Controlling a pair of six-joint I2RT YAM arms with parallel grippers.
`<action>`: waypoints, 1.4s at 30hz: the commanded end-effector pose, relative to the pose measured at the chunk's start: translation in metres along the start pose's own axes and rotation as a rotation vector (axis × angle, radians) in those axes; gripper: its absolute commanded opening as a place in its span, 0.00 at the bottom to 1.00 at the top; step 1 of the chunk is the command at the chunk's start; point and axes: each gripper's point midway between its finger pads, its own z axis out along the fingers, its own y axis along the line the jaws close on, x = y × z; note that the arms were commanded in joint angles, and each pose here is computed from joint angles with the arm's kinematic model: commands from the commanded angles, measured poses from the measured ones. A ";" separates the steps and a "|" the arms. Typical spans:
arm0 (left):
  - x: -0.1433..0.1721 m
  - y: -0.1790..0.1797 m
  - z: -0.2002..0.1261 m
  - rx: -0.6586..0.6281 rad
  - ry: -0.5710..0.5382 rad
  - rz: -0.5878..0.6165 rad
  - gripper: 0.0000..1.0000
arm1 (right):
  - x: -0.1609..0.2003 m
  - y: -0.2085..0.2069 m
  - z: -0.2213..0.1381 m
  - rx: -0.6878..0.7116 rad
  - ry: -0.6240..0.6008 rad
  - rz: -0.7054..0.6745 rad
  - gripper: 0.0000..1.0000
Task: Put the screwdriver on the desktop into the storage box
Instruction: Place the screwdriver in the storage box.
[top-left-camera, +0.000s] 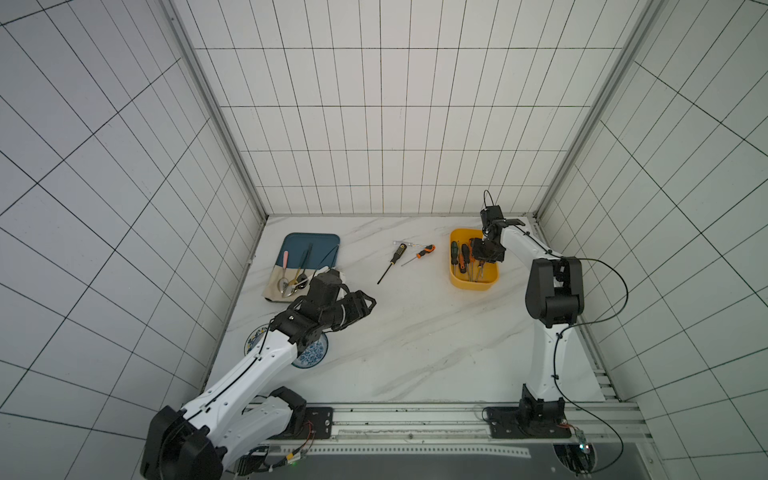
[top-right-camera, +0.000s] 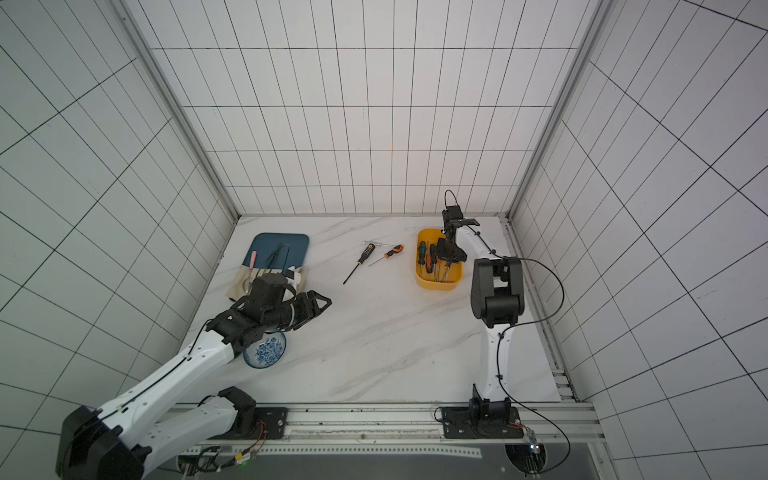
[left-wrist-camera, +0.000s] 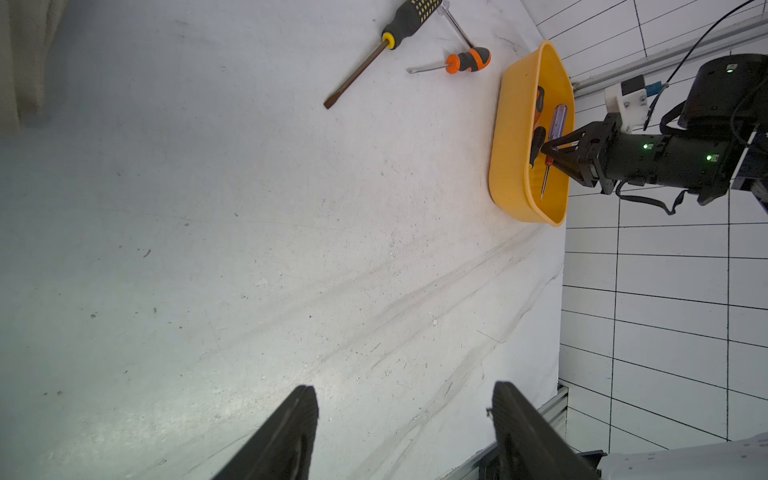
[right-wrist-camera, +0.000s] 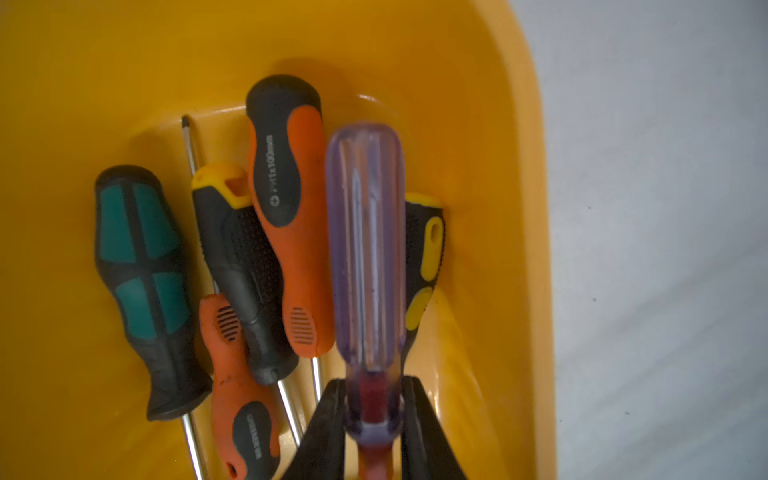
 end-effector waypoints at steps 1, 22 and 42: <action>0.004 0.005 0.000 -0.013 0.007 -0.006 0.70 | -0.015 -0.005 -0.004 0.020 -0.026 -0.004 0.15; 0.006 0.009 0.002 -0.021 0.011 -0.014 0.70 | -0.022 -0.005 0.009 0.035 -0.013 -0.006 0.25; 0.003 0.007 0.006 -0.026 0.012 -0.008 0.71 | -0.030 0.004 -0.049 -0.005 -0.102 0.000 0.38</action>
